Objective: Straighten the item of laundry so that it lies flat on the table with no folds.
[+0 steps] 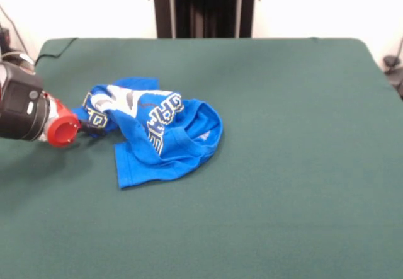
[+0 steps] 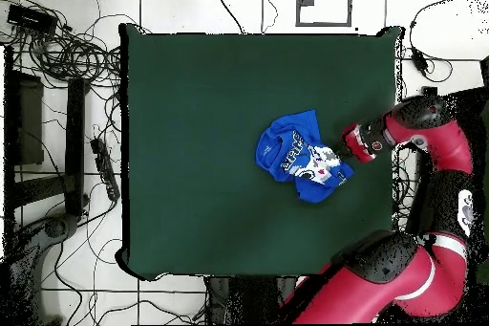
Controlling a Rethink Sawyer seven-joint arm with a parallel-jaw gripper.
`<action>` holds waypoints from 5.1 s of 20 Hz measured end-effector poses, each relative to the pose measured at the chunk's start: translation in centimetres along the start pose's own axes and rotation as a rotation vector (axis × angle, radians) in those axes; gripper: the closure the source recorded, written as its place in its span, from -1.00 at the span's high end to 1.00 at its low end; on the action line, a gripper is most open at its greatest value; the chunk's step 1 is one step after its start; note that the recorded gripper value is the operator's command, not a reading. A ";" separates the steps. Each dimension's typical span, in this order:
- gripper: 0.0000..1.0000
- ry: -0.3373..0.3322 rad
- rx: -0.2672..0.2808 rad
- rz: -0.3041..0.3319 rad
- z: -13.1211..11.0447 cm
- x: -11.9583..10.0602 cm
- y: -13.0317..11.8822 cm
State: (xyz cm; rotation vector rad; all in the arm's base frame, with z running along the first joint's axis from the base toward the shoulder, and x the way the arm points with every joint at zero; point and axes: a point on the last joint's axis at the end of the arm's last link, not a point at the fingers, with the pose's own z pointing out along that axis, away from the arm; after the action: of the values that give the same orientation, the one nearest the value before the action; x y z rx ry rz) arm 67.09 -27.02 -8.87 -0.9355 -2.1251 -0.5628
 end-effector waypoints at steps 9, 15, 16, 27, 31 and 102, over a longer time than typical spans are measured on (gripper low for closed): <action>-1.00 -0.084 -0.007 -0.011 -0.7 0.2 0.7; -1.00 -0.385 0.012 -0.041 -3.4 0.8 2.5; -1.00 -0.552 0.042 -0.053 -5.0 0.7 2.9; -1.00 -1.485 0.080 -0.063 -14.7 1.6 6.5; -1.00 -1.708 -0.141 0.026 -16.2 2.8 10.0; 1.00 -1.669 0.197 0.268 -13.4 24.8 21.9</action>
State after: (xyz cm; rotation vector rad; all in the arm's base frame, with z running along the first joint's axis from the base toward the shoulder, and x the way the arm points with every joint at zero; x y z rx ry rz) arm 78.27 -10.56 20.79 -1.8555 -3.1441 0.9499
